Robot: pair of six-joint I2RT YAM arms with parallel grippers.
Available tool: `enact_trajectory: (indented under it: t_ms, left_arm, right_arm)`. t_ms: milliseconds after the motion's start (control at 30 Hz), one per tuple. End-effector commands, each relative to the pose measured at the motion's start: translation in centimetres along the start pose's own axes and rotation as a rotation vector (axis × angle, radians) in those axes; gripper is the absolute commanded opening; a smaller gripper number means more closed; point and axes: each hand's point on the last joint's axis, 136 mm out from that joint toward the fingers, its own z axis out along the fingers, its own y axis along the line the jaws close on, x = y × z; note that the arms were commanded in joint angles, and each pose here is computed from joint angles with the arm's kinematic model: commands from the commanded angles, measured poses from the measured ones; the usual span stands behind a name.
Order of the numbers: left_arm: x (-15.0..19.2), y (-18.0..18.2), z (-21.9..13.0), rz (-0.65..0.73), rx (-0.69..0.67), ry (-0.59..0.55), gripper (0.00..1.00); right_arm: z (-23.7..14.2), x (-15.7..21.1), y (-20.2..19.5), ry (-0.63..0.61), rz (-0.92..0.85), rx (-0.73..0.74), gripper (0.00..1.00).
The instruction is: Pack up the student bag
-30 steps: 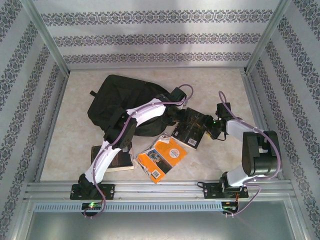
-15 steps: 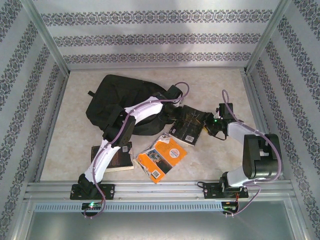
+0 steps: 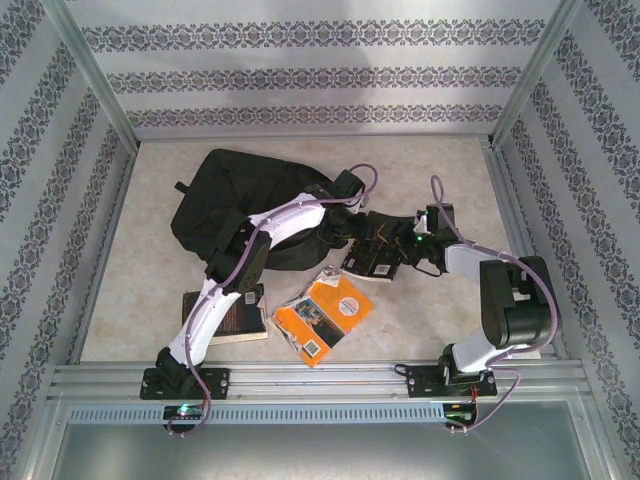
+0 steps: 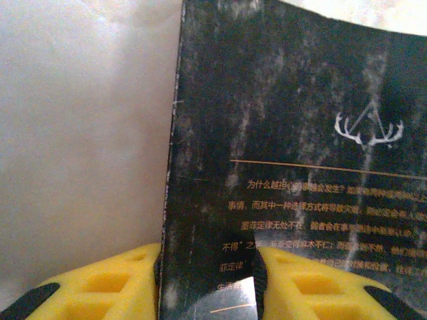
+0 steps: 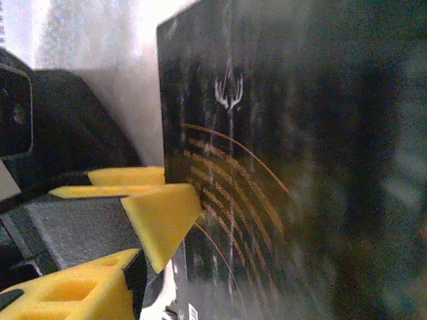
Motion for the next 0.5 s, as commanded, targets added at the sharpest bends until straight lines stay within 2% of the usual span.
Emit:
enact_trajectory:
  t_ms: [0, 33, 133, 333, 467]
  left_arm:
    - [1.3, -2.2, 0.9, 0.002, 0.096, 0.038, 0.39]
    - [1.3, -2.3, 0.8, 0.003, 0.099, 0.037, 0.39]
    - [1.0, -2.4, 0.2, 0.008, 0.092, 0.021, 0.4]
    - [-1.2, -1.7, -5.1, 0.062, 0.008, -0.1, 0.55]
    - [1.0, -2.0, -7.3, 0.153, -0.042, -0.09, 0.56]
  right_arm:
    - [1.2, -0.1, 2.2, 0.036, -0.037, -0.092, 0.52]
    - [1.3, -0.1, 2.1, 0.037, -0.039, -0.09, 0.51]
    - [1.5, -0.4, 1.3, 0.031, -0.036, -0.05, 0.39]
    - [-0.5, -1.4, -0.6, -0.073, -0.073, 0.089, 0.17]
    - [-1.6, -2.1, -1.8, -0.124, -0.073, 0.168, 0.05]
